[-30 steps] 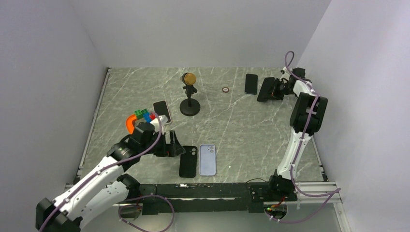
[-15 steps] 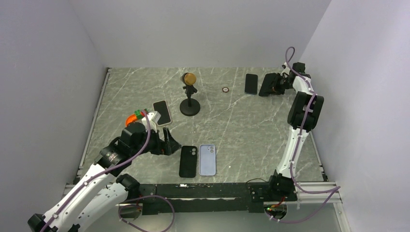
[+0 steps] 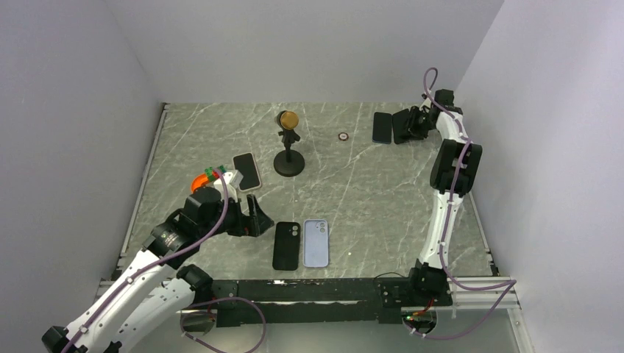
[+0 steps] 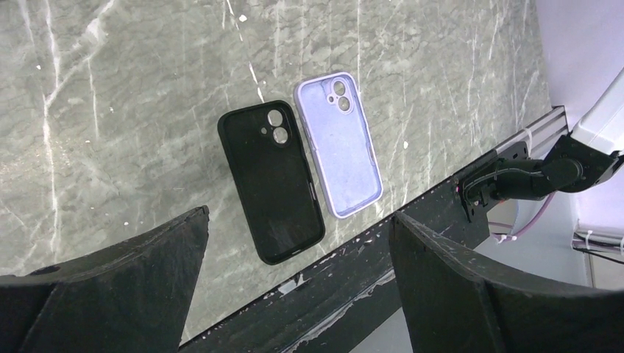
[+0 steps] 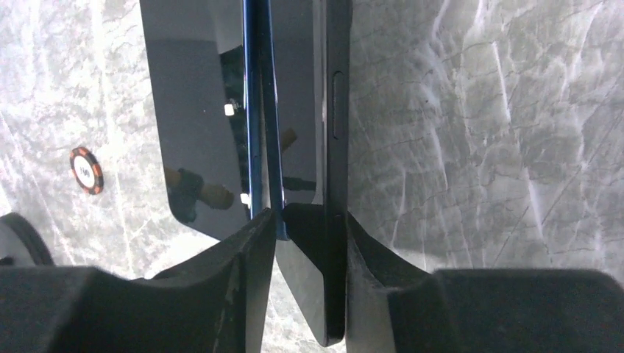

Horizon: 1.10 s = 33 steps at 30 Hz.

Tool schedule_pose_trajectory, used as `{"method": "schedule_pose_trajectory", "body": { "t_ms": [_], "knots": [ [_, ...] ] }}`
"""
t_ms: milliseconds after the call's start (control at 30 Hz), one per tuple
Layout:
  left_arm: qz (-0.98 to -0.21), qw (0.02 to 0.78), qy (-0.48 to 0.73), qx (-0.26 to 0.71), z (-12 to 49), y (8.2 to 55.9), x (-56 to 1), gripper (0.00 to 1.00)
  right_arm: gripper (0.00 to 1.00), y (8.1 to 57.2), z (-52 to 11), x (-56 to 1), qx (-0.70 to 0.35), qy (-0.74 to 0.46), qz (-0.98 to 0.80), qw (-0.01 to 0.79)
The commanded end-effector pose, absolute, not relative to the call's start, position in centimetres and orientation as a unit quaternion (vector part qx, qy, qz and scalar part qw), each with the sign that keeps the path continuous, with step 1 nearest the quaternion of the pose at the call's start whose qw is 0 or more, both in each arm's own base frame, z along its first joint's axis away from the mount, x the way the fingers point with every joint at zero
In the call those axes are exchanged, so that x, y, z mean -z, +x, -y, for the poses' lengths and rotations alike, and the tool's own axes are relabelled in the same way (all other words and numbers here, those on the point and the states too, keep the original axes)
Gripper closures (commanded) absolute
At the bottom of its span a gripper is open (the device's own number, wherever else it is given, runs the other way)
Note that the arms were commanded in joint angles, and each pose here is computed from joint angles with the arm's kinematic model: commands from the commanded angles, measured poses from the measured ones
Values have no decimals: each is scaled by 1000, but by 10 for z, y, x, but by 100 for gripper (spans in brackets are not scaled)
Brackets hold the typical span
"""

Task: Take the phone out of the phone case
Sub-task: Place the phone at the center of the board, then pick up the phone at the center of the board.

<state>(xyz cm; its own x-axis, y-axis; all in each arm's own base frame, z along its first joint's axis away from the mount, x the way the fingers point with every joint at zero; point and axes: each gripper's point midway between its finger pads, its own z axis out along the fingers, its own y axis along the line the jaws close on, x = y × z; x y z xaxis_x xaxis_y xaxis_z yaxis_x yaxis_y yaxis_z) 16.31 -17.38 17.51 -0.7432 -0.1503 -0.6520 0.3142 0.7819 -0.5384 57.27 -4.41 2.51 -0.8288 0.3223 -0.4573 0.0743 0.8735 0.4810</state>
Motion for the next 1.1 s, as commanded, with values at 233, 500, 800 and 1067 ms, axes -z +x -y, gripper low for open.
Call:
{"method": "schedule_pose_trajectory", "body": {
  "t_ms": [233,500,800,1067],
  "knots": [
    [-879,385,2,282,168,196,-206,1,1,526,75,-42,-50,143,-960,235],
    [-895,371,-60,239,157,250,-194,1,0,459,72,-97,-18,199,-942,269],
    [-931,303,-93,183,138,326,-144,1,0,360,-64,-139,-139,138,-911,363],
    [-955,268,-81,93,115,387,-120,1,0,311,-106,-158,-185,93,-902,379]
  ]
}}
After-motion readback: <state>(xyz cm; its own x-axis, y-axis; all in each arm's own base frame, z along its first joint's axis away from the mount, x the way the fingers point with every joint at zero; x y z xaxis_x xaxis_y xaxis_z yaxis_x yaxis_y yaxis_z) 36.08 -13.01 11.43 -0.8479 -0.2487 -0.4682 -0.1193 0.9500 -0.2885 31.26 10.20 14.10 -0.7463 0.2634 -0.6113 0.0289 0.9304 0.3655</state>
